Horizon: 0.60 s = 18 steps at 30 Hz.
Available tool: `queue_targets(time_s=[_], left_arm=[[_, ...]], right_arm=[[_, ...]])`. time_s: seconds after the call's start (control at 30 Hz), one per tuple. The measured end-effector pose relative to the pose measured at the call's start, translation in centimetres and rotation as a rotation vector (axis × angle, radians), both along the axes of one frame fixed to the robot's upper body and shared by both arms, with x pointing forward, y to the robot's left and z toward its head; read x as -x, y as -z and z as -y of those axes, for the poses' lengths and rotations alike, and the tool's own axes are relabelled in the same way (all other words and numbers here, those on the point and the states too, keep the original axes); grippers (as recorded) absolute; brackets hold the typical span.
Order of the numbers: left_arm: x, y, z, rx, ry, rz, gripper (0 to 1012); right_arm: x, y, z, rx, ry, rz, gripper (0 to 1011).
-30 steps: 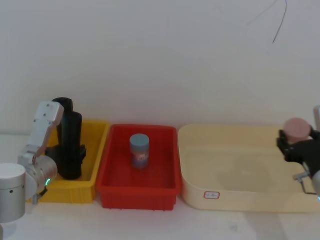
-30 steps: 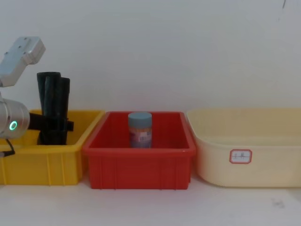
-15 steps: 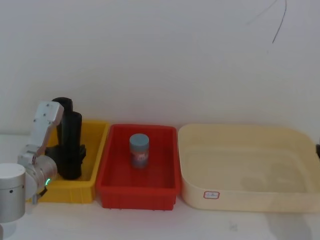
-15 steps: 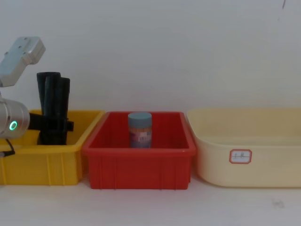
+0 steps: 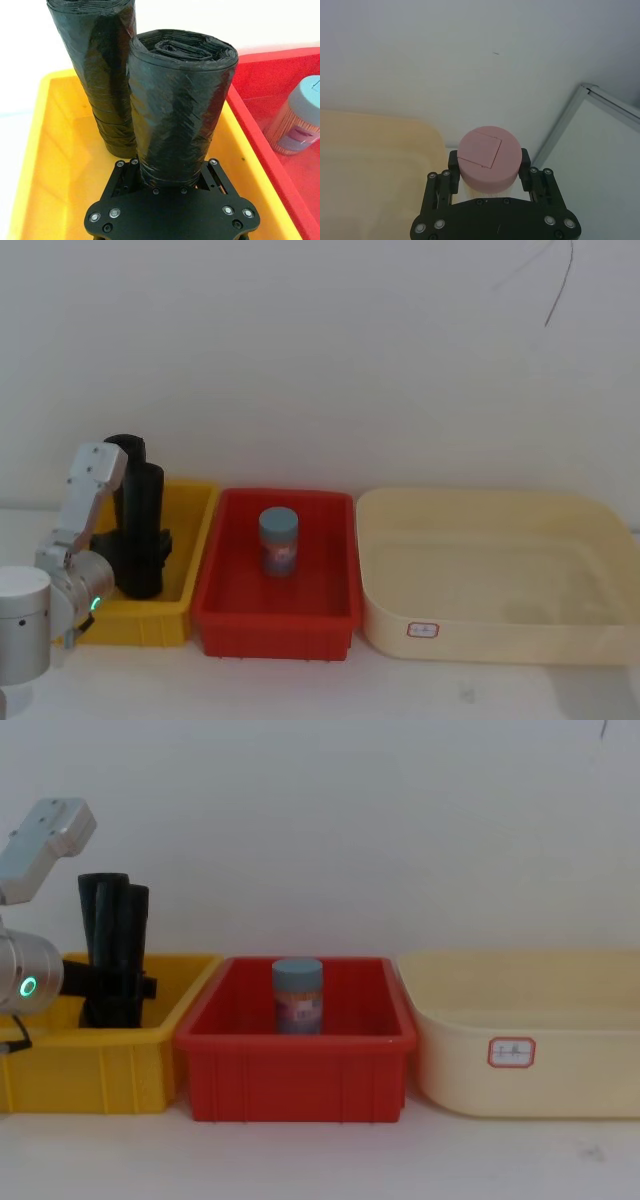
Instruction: Pick up the garbage bag with the one hand and transfer it to the other hand.
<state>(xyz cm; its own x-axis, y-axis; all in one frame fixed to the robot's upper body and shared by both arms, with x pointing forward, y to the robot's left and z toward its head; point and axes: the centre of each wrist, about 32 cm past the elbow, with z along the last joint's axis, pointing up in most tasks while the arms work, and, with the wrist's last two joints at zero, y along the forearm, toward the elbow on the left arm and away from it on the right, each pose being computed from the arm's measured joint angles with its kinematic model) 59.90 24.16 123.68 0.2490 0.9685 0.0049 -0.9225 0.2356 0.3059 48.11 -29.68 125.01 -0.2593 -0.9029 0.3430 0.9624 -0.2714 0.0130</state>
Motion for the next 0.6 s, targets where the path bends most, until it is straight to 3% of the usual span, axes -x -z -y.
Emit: queue_targets(time_s=[0.4,0.6], left_arm=[[0.0,0.0,0.0,0.0,0.0,0.0,421],[0.0,0.0,0.0,0.0,0.0,0.0,421]], right_arm=[[0.11,0.06,0.23,0.005,0.016,0.002,663],[-0.25,-0.23,0.39,-0.002,-0.01,0.012,664]])
